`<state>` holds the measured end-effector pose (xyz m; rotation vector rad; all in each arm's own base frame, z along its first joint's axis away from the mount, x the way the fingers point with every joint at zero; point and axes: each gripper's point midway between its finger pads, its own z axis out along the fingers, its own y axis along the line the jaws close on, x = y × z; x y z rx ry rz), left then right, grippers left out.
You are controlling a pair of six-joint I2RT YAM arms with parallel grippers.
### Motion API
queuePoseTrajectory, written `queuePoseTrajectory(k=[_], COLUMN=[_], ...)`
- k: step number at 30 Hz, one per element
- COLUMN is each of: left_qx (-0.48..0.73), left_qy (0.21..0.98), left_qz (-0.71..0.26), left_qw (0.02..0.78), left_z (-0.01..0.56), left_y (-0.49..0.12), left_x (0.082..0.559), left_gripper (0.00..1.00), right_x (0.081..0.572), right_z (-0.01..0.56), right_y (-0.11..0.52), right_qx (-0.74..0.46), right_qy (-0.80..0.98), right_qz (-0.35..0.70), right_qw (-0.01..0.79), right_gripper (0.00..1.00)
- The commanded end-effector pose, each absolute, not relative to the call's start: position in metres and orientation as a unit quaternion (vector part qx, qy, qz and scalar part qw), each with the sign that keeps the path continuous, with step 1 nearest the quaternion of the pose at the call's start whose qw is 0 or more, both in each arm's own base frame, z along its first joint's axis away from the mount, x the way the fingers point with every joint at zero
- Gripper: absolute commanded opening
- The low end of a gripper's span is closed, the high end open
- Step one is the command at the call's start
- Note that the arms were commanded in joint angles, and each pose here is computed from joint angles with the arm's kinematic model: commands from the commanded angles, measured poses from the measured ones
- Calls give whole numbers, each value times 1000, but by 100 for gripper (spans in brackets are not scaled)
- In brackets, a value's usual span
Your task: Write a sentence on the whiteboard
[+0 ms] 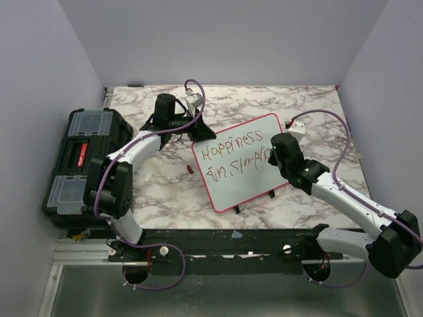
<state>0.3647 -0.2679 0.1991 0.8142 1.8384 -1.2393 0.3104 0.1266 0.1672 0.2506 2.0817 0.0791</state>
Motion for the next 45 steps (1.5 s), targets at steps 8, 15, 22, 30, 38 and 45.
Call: queuePoseTrajectory(k=[8,15,22,30,38,45], left_qx=[350,350,350,349,350,349], left_qy=[685,685,684,684,683,684], left_qz=[-467,-468,-467,-467,-468,-467], left_qw=[436,435,437,438,439,438], left_z=[219,220,220,220,222,221], left_y=[-264,-265,-264,-263,-263,-263], left_x=[379,378,378,376,376,376], left_gripper=[0,0,0,0,0,0], right_x=[317,313,310,301,302,306], right_z=[170,165,190,174,164,152], right_y=[116,113,103,98,101,102], right_qx=[114,115,129,132,128,122], right_qy=[847,849,825,833,839,846], right_qz=[4,1,8,3,8,10], right_qw=[520,516,549,537,528,520], right_gripper=[1,1,1,1,1,1])
